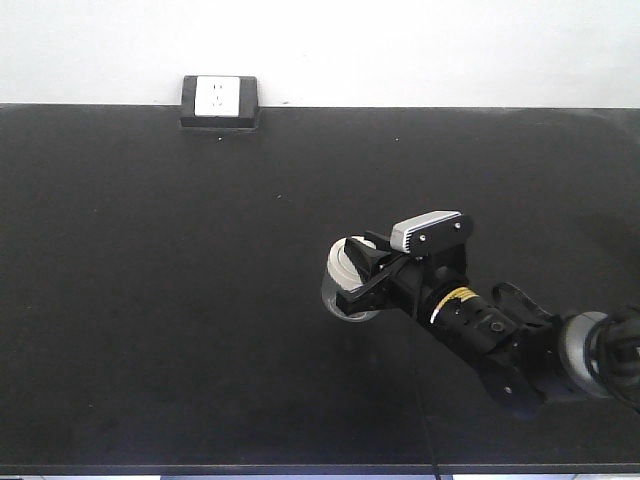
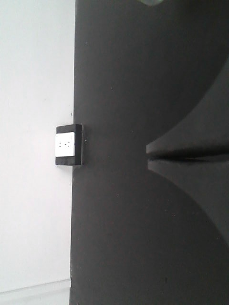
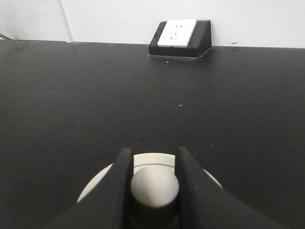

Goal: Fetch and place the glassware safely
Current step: 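Extend the right arm and lower the jar onto the counter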

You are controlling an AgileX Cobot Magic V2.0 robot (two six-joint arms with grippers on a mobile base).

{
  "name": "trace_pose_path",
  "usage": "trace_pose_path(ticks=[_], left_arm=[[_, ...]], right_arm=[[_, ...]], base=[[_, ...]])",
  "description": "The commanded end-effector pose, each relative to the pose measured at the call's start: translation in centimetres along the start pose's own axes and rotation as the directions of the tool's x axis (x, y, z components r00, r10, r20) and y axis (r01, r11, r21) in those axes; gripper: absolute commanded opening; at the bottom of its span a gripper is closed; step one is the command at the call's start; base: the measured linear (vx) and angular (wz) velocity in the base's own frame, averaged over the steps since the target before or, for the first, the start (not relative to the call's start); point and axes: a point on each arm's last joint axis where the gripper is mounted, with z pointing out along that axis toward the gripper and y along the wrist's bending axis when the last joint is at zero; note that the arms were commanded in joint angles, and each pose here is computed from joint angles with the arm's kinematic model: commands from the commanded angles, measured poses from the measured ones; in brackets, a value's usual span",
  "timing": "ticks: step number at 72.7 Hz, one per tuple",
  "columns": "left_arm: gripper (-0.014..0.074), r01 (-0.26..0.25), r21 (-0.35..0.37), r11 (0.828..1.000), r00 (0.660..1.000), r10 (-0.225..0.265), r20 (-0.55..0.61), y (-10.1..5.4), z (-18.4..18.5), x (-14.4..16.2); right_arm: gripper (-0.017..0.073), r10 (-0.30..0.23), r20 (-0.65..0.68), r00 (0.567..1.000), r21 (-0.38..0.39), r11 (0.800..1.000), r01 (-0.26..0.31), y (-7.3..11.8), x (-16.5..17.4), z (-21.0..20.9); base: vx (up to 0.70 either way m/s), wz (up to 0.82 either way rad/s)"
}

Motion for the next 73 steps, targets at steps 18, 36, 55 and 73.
trace_pose_path(ticks=[18,36,55,73], left_arm=[[-0.0007,0.005,0.025,1.000,0.996,-0.007,0.084,-0.3,-0.2,-1.4],[-0.0007,0.005,0.025,1.000,0.996,-0.007,0.084,-0.3,-0.2,-1.4],[-0.0007,0.005,0.025,1.000,0.996,-0.007,0.084,-0.3,-0.2,-1.4],[-0.0007,0.005,0.025,1.000,0.996,-0.007,0.084,-0.3,-0.2,-1.4]], right_arm=[[0.0017,-0.058,0.157,0.986,-0.018,0.998,0.062,0.0,-1.9,1.5],[0.0041,-0.060,0.125,0.990,-0.020,0.998,0.063,-0.1,-1.2,1.7],[0.0243,-0.119,0.068,0.991,-0.086,0.988,0.125,0.5,-0.6,1.7],[0.0432,-0.126,0.040,0.991,-0.080,0.989,0.128,0.5,-0.8,1.6]], base=[[0.00,0.00],[0.00,-0.01],[0.00,-0.01],[0.00,-0.01]])
